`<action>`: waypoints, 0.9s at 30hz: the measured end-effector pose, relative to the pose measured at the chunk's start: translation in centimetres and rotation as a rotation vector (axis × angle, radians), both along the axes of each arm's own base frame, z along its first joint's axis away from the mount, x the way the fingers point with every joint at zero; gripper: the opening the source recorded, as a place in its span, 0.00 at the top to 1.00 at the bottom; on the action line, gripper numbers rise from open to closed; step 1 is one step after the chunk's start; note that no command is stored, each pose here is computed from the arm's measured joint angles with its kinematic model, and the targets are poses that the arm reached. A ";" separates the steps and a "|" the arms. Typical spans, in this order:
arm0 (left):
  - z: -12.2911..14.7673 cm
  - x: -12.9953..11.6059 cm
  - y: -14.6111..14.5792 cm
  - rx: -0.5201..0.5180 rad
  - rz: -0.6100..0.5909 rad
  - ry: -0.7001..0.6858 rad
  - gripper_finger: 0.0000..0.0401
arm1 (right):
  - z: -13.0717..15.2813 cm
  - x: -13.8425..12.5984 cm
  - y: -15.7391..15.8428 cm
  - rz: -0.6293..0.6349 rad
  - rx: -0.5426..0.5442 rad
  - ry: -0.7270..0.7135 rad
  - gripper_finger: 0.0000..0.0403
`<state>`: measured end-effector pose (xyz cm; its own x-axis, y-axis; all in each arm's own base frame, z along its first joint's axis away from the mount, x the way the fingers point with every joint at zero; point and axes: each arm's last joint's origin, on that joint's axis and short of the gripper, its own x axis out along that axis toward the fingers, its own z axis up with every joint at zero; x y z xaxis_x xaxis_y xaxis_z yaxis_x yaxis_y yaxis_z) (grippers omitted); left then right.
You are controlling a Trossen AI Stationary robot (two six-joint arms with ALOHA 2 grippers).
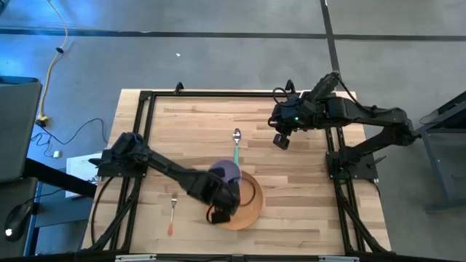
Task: Set table place
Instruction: Put the purple bowl on the orange plate
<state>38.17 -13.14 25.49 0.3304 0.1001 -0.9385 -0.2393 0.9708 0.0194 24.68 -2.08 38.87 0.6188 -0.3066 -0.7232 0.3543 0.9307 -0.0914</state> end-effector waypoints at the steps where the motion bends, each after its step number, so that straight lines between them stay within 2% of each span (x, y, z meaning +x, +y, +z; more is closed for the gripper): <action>1: -0.3 0.1 -0.5 -0.005 -0.011 0.003 1.00 | 0.2 -0.3 0.0 -0.006 0.005 -0.007 0.82; 5: -2.0 0.6 -1.8 -0.054 -0.047 0.035 1.00 | 1.2 -1.4 0.1 -0.026 0.020 -0.071 0.82; 9: -3.2 0.9 -2.4 -0.052 -0.113 0.060 1.00 | 1.7 -2.1 0.1 -0.050 0.041 -0.110 0.82; 18: -3.2 1.4 -2.6 -0.025 -0.237 0.016 1.00 | 1.8 -2.2 0.1 -0.103 0.091 -0.137 0.82; 27: -3.2 1.4 -2.5 0.024 -0.290 0.027 1.00 | 1.8 -2.2 0.1 -0.119 0.106 -0.144 0.82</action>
<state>39.53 -15.60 22.26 0.3235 0.0279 -0.9458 0.0490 0.9977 0.0462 22.47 -1.97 40.66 0.6823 -0.3105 -0.6619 0.4642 0.8834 0.0641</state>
